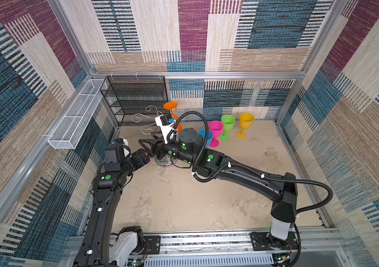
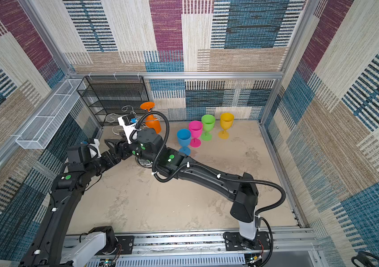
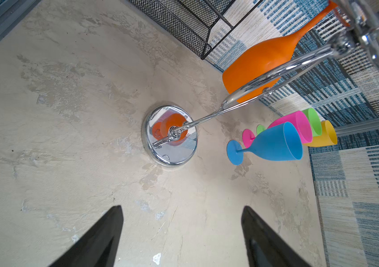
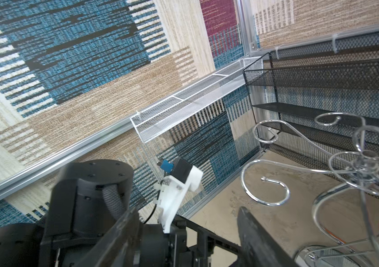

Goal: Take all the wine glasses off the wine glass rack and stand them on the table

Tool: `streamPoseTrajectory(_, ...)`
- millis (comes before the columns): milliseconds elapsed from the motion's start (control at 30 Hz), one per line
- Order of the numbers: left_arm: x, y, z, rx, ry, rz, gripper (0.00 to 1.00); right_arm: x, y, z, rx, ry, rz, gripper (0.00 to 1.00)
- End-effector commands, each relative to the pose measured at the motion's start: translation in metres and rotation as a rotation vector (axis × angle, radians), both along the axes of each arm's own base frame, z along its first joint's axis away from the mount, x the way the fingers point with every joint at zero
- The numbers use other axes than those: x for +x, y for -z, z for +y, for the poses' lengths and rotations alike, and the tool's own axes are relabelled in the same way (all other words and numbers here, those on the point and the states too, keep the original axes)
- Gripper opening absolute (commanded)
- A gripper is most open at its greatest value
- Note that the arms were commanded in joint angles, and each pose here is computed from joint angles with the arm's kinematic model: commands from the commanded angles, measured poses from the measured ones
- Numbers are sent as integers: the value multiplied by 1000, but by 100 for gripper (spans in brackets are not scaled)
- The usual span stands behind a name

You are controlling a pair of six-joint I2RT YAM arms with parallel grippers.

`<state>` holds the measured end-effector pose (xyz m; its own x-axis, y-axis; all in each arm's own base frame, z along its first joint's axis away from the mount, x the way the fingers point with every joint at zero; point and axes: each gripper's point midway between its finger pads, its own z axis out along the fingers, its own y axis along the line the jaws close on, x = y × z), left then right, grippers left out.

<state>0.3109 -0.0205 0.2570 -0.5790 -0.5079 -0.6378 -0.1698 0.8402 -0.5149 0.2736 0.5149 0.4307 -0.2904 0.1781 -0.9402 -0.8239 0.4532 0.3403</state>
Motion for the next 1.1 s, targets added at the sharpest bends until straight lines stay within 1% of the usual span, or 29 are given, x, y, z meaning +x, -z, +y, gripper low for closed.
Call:
streamPoseTrajectory(0,-1,-16,-6,-26,24,-31,83,13,-8,-20,-22,112,-18,70)
streamPoseTrajectory(100,-5,-32,-9,-28,43,-56,83,17,-15,-37,-35,177,-33,70)
streamPoseTrajectory(300,-10,-68,-11,9,74,-106,83,24,-18,-71,-32,235,-39,70)
streamPoseTrajectory(367,-12,-82,-7,68,81,-122,82,26,-18,-82,-31,248,-39,71)
streamPoseTrajectory(433,-13,-98,2,160,75,-133,82,27,-20,-94,-29,263,-42,71)
streamPoseTrajectory(533,-8,-117,0,215,106,-131,82,29,-23,-113,-24,292,-52,71)
streamPoseTrajectory(633,-1,-130,-7,259,149,-132,82,30,-13,-130,-38,316,-45,71)
streamPoseTrajectory(700,6,-130,-6,308,149,-107,82,28,-10,-143,-33,331,-41,71)
streamPoseTrajectory(867,12,-131,-13,407,159,-95,82,23,-5,-166,-22,361,-43,72)
streamPoseTrajectory(1000,20,-121,-26,518,196,-54,82,21,-5,-176,-20,374,-49,72)
streamPoseTrajectory(1067,24,-116,-30,547,206,-42,82,21,-5,-179,-15,380,-53,72)
